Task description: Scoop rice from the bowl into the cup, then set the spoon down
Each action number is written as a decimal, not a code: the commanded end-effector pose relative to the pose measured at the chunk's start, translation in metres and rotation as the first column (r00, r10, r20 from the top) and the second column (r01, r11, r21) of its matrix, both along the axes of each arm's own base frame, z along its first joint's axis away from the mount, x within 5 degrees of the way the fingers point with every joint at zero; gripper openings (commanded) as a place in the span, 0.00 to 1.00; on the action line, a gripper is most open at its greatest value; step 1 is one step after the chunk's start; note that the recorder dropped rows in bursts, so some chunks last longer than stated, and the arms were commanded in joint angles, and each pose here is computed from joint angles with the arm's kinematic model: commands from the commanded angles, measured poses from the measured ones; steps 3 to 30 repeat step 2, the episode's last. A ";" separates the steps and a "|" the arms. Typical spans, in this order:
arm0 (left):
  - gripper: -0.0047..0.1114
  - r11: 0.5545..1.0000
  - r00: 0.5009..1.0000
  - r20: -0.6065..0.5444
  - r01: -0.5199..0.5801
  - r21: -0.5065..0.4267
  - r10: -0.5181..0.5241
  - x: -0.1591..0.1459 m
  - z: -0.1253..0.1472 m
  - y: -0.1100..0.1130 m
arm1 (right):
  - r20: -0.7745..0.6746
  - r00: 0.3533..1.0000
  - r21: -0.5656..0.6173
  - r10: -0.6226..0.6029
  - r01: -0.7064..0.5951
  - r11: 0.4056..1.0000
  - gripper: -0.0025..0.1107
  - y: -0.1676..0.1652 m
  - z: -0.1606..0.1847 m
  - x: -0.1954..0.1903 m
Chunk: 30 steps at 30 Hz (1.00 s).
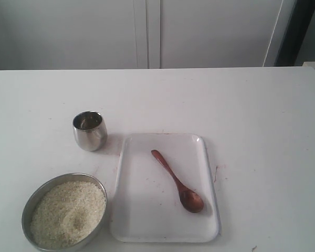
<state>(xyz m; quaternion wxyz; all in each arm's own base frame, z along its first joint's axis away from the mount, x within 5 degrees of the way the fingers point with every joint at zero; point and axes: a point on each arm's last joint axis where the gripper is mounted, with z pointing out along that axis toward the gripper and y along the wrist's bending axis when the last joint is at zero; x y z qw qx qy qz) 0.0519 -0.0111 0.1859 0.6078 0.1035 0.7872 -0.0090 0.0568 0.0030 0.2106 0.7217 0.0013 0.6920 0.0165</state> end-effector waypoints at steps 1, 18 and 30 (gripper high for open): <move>0.16 1.000 1.000 -0.005 -0.001 -0.003 0.001 0.000 -0.002 0.000 | 0.008 1.000 0.003 -0.011 0.011 1.000 0.02 -0.001 -0.001 0.000; 0.16 1.000 1.000 -0.005 -0.001 -0.003 0.001 0.000 -0.002 0.000 | 0.008 1.000 0.003 -0.011 0.011 1.000 0.02 -0.001 -0.001 0.000; 0.16 1.000 1.000 -0.005 -0.001 -0.003 0.001 0.000 -0.002 0.000 | 0.008 1.000 0.003 -0.011 0.011 1.000 0.02 -0.001 -0.001 0.000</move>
